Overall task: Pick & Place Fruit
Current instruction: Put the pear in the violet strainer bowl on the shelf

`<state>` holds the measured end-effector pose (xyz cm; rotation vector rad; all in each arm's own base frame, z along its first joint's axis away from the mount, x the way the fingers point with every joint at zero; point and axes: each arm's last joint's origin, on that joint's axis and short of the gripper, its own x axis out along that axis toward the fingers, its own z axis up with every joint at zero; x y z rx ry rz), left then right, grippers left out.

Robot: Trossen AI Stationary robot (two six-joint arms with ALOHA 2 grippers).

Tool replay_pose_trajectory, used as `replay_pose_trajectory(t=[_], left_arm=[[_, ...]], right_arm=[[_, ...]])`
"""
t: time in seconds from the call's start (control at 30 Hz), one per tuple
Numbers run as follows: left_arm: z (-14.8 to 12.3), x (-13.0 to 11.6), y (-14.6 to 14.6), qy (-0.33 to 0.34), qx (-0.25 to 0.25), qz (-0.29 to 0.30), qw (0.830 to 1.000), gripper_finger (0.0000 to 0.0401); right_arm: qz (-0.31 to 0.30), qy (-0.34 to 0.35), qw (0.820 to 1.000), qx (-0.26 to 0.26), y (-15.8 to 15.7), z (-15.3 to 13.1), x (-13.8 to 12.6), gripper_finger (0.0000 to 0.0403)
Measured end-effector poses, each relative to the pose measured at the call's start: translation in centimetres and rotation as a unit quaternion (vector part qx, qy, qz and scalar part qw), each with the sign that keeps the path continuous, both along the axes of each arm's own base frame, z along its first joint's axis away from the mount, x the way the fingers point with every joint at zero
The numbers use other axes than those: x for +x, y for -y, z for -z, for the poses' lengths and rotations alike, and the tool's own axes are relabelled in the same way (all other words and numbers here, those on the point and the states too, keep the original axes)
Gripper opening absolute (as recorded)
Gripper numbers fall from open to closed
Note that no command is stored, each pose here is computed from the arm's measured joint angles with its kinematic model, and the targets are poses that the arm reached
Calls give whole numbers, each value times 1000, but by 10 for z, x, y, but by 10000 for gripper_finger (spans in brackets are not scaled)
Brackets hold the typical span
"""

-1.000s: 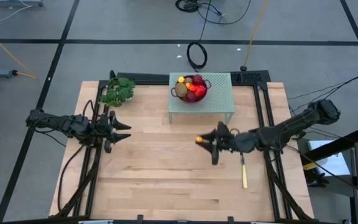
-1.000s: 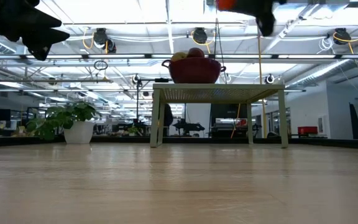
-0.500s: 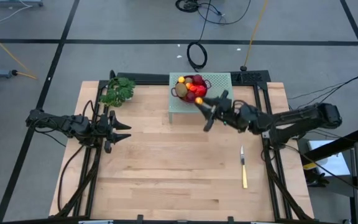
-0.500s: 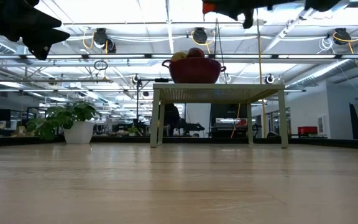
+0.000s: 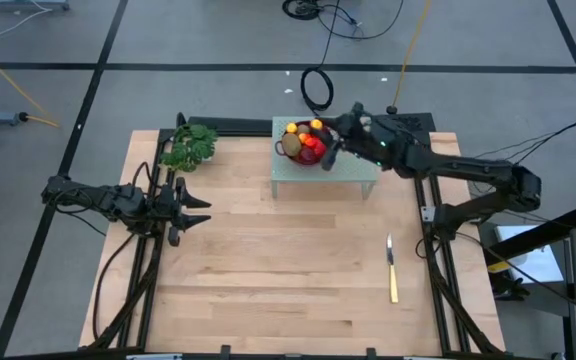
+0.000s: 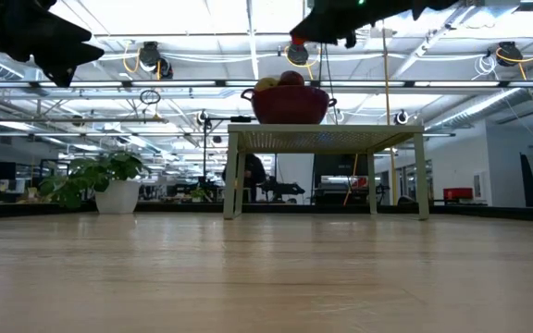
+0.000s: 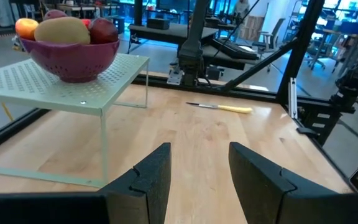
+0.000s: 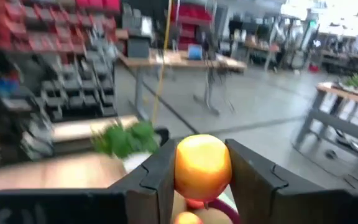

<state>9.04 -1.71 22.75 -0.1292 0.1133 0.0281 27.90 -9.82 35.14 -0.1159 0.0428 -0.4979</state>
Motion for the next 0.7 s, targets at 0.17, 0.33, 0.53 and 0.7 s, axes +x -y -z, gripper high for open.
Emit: replay_pose_trajectory(t=[0.17,0.33,0.53,0.7], left_arm=[[0,0,0,0,16,0,1000,161],[0,0,-1,0,17,-11,1000,161],[0,0,-1,0,17,-11,1000,161],[0,0,-1,0,20,-11,1000,161]], right_arm=[[3,-50,999,-13,16,5,14,115],[9,-91,995,-26,23,14,18,118],[19,-107,994,-14,30,17,14,118],[9,-110,994,-2,31,22,18,123]])
